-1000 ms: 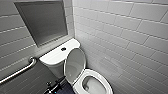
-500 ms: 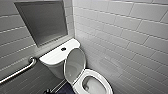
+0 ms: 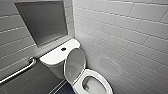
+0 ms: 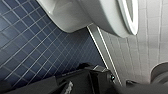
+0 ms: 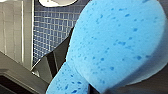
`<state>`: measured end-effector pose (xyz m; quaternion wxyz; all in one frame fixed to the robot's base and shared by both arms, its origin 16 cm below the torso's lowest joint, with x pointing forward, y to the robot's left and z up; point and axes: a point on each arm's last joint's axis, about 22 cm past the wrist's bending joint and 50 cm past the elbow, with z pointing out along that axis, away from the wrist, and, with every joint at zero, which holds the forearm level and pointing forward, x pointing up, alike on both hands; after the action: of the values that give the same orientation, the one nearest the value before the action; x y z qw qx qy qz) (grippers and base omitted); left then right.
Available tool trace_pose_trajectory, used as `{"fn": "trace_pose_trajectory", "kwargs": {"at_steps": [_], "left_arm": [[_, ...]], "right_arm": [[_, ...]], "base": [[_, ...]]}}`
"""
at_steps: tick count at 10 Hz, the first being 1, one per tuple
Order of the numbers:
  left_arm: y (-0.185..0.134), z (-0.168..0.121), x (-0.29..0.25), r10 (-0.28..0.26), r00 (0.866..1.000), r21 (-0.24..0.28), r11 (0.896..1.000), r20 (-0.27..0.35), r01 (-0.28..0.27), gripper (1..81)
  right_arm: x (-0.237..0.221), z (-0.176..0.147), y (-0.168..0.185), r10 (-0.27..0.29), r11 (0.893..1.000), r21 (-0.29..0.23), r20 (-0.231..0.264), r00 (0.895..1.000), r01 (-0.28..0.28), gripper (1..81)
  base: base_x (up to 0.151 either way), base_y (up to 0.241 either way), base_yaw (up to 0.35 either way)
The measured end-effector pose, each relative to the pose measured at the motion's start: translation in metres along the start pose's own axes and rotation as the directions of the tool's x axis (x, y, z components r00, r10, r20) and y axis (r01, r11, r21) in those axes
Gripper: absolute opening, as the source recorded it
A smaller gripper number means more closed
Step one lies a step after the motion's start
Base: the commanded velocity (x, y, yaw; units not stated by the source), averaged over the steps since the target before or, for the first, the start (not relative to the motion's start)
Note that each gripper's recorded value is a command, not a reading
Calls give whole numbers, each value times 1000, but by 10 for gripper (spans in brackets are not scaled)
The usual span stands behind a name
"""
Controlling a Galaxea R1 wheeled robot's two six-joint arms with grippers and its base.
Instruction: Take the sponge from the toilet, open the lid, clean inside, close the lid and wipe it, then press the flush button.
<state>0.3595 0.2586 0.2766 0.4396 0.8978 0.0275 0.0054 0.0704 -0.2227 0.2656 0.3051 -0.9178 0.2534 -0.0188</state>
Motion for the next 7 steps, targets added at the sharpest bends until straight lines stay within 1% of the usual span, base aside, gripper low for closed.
{"fn": "trace_pose_trajectory", "kwargs": {"at_steps": [1,2,3,4,5,6,7], "left_arm": [[-16,4,-34,-5,999,45,999,41,3,811],[-29,10,-58,-1,997,85,996,72,-5,811],[-38,22,-75,4,996,118,993,94,-15,811],[-41,36,-94,3,993,131,991,117,-19,811],[-48,43,-113,1,990,155,988,140,-23,811],[-60,43,-129,-6,988,191,981,156,-24,811],[-73,40,-142,-13,986,230,973,169,-27,811]], "right_arm": [[-3,4,-3,-8,1000,6,3,1000,8,10],[-5,7,-4,-13,1000,7,4,1000,13,10],[-5,9,1,-19,1000,-4,3,1000,19,10],[-5,10,5,-24,1000,-15,2,1000,24,10],[-6,14,9,-26,999,-27,0,1000,26,10],[-9,18,9,-24,999,-29,0,1000,24,10],[-13,23,8,-24,999,-33,3,1000,25,10]], "base": [[0,0,0],[0,0,0],[0,0,0],[0,0,0],[0,0,0],[0,0,0],[0,0,0]]}}
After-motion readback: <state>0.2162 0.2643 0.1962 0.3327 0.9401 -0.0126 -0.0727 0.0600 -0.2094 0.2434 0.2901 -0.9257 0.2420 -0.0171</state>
